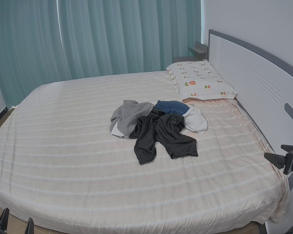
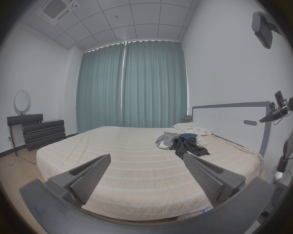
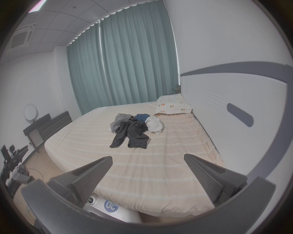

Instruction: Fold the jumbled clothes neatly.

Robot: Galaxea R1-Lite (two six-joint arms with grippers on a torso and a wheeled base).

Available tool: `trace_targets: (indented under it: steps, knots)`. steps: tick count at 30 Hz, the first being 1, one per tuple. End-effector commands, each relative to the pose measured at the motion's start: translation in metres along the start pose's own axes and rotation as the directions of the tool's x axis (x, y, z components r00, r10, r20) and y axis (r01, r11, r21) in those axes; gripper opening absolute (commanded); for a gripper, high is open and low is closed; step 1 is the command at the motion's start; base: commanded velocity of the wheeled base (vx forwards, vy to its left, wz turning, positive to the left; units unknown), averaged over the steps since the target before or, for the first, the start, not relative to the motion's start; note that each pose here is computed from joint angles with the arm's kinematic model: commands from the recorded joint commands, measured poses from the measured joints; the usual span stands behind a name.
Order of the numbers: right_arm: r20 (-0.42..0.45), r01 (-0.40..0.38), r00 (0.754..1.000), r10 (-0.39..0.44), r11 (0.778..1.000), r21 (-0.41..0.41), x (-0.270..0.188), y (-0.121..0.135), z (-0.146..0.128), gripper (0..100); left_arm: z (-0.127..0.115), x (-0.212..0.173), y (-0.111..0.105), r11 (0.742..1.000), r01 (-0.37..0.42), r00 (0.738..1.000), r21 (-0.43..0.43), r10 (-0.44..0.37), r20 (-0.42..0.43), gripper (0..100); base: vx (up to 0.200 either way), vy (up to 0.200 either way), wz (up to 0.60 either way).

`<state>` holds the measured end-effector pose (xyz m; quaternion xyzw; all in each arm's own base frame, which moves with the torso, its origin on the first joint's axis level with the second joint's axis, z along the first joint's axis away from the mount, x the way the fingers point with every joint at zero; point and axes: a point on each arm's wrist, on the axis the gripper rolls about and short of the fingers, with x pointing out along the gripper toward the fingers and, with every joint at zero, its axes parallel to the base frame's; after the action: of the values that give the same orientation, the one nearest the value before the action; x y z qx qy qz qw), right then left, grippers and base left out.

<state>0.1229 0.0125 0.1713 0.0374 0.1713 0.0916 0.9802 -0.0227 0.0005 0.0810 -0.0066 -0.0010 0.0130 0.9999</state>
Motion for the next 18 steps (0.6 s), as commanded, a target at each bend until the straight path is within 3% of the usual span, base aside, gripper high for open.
trace_targets:
  steps: [1, 6, 10, 18]
  knots:
    - [-0.227, 0.070, 0.973, -0.040, 0.990, 0.125, 0.271, 0.016, -0.050, 100, -0.005, 0.000, 0.000, 1.000, -0.002, 1.000, -0.001, 0.002, 0.003, 100, 0.000, 0.000, 0.00]
    - [-0.259, 0.069, 0.965, -0.032, 0.988, 0.137, 0.312, 0.023, -0.059, 100, -0.005, 0.000, 0.000, 1.000, -0.002, 1.000, -0.001, 0.002, 0.003, 100, 0.000, 0.000, 0.00]
    - [-0.272, 0.086, 0.962, -0.025, 0.972, 0.218, 0.343, 0.029, -0.061, 100, -0.005, 0.000, 0.000, 1.000, -0.002, 1.000, -0.001, 0.002, 0.003, 100, 0.000, 0.000, 0.00]
    - [-0.291, 0.104, 0.956, -0.020, 0.956, 0.275, 0.376, 0.034, -0.075, 100, -0.005, 0.000, 0.000, 1.000, 0.000, 1.000, -0.001, 0.000, 0.003, 100, 0.000, 0.000, 0.00]
